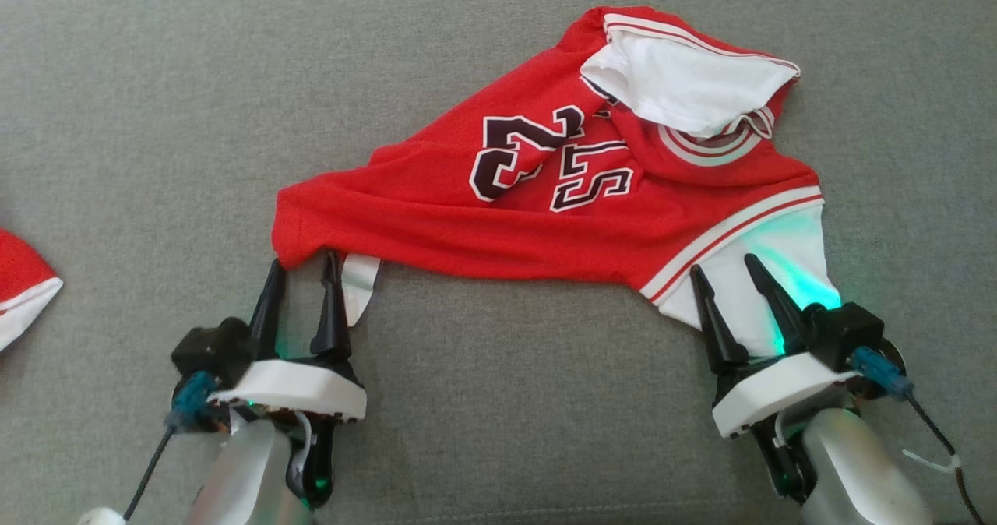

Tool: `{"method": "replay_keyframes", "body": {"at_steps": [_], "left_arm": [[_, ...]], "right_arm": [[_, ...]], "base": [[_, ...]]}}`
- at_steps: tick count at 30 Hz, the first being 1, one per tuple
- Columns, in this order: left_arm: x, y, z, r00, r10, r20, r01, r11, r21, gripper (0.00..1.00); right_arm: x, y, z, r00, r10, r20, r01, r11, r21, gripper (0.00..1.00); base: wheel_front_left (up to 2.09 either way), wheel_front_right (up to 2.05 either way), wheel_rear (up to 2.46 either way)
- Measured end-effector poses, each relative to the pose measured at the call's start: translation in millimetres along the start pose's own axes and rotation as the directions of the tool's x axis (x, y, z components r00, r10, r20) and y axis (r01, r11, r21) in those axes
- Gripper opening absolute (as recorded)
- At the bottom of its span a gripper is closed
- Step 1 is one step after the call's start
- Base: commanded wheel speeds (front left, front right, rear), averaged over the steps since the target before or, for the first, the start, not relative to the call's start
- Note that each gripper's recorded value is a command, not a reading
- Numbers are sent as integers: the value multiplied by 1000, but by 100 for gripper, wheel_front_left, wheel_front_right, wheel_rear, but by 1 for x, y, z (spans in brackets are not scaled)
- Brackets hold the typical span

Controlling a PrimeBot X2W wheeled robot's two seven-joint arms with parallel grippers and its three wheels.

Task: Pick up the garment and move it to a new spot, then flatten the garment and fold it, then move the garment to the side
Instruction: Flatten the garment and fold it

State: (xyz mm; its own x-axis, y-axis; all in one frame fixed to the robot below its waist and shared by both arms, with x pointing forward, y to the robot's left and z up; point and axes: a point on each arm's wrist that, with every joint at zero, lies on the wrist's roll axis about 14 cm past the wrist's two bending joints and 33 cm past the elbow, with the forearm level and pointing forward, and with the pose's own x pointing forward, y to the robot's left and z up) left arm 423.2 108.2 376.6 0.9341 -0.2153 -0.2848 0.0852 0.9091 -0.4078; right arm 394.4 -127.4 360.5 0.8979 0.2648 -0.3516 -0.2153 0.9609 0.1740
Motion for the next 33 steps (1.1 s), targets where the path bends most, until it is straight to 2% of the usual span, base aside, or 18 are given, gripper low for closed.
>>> {"method": "replay_keyframes", "body": {"at_steps": [8, 9, 10, 11, 17, 24, 30, 33], "left_arm": [[10, -1, 0, 1000, -20, -15, 21, 997, 80, 100], [11, -1, 2, 1000, -20, -13, 21, 996, 89, 76], [12, 0, 4, 1000, -19, -9, 19, 995, 97, 47], [12, 0, 5, 1000, -18, -6, 19, 994, 104, 0], [8, -1, 10, 1000, -24, 4, 23, 991, 128, 0], [-15, -17, 39, 993, -60, 99, 48, 991, 122, 0], [-52, -26, 25, 994, -77, 83, 67, 992, 110, 0], [-74, -16, 11, 997, -49, 54, 43, 994, 103, 0]], "right_arm": [[0, -2, -1, 1000, -6, -1, 6, 1000, 2, 100], [0, -2, -1, 1000, -6, 0, 6, 1000, 2, 100], [0, -2, 0, 1000, -6, 0, 6, 1000, 2, 100], [0, -2, 0, 1000, -5, 1, 5, 1000, 1, 100], [-2, 1, 0, 1000, 2, -1, -2, 1000, -5, 100], [-18, 15, -4, 1000, 27, -11, -27, 1000, -2, 100], [-32, 35, -4, 998, 59, 2, -59, 998, 22, 100], [-37, 43, 2, 997, 74, 26, -74, 997, 16, 100]], "base": [[0, 0, 0], [0, 0, 0], [0, 0, 0], [0, 0, 0], [0, 0, 0], [0, 0, 0], [0, 0, 0], [0, 0, 0]]}}
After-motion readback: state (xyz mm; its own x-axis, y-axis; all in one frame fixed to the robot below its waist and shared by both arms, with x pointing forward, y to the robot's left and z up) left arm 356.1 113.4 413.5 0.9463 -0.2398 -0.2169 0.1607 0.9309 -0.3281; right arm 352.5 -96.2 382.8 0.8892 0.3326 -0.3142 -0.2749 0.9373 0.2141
